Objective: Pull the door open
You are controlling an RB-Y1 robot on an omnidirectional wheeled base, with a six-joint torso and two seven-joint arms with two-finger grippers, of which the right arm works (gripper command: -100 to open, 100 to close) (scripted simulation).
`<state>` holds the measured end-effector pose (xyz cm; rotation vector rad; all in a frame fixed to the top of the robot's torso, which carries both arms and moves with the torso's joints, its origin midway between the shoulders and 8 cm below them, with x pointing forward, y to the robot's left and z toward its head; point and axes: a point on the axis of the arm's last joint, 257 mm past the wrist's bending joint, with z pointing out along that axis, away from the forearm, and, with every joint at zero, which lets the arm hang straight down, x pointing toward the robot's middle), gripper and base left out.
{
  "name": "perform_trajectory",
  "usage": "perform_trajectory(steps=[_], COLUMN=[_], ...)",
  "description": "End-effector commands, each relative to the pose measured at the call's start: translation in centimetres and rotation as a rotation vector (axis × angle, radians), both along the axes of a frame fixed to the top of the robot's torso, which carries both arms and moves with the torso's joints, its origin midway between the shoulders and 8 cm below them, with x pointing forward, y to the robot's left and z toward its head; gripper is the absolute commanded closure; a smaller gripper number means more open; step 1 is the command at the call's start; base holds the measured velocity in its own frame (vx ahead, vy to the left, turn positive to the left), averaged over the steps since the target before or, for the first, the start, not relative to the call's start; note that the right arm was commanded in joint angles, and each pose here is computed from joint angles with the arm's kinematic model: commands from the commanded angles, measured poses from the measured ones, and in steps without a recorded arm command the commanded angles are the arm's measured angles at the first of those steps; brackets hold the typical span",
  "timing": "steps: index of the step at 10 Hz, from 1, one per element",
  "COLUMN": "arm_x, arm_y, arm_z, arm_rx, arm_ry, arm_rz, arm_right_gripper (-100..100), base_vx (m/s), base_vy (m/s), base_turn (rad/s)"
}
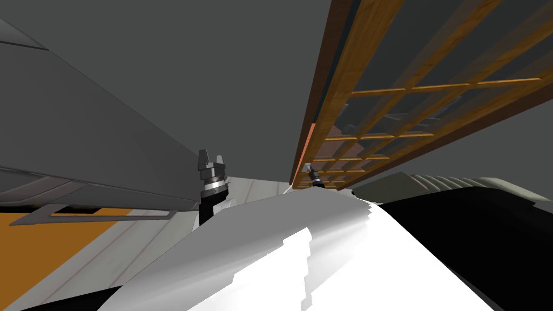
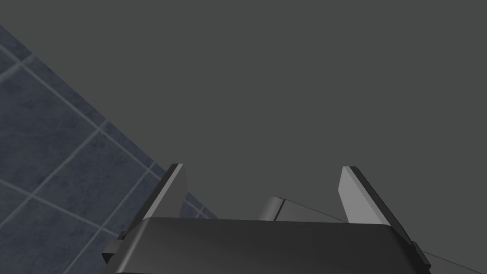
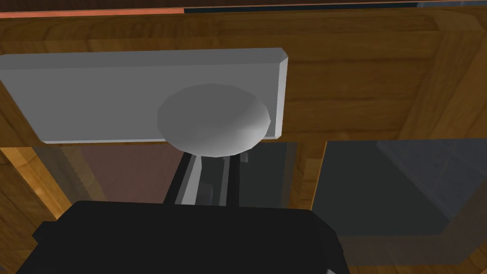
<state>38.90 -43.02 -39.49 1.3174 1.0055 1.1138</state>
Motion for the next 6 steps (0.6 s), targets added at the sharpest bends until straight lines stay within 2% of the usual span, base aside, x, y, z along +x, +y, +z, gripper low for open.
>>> perform_trajectory(steps=[1, 2, 3, 4, 6], arm_x=[0.62, 0.62, 0.68, 0.16, 0.31], arm_y=[0.77, 0.77, 0.72, 0.03, 0.24], arm_z=[0.45, 0.45, 0.45, 0.04, 0.04], arm_rx=[0.06, 0.069, 0.111, 0.127, 0.184], arm_ry=[-0.027, -0.029, -0.038, -0.024, -0.038], arm_rz=[0.012, 0.012, 0.008, -0.008, -0.011], arm_right_gripper=[100, 100, 100, -100, -100], base_vx=[-0.039, -0.024, -0.028, -0.041, -0.036], base_vy=[-0.014, -0.013, -0.013, -0.02, -0.007], base_turn=[0.065, 0.029, 0.04, 0.015, -0.006])
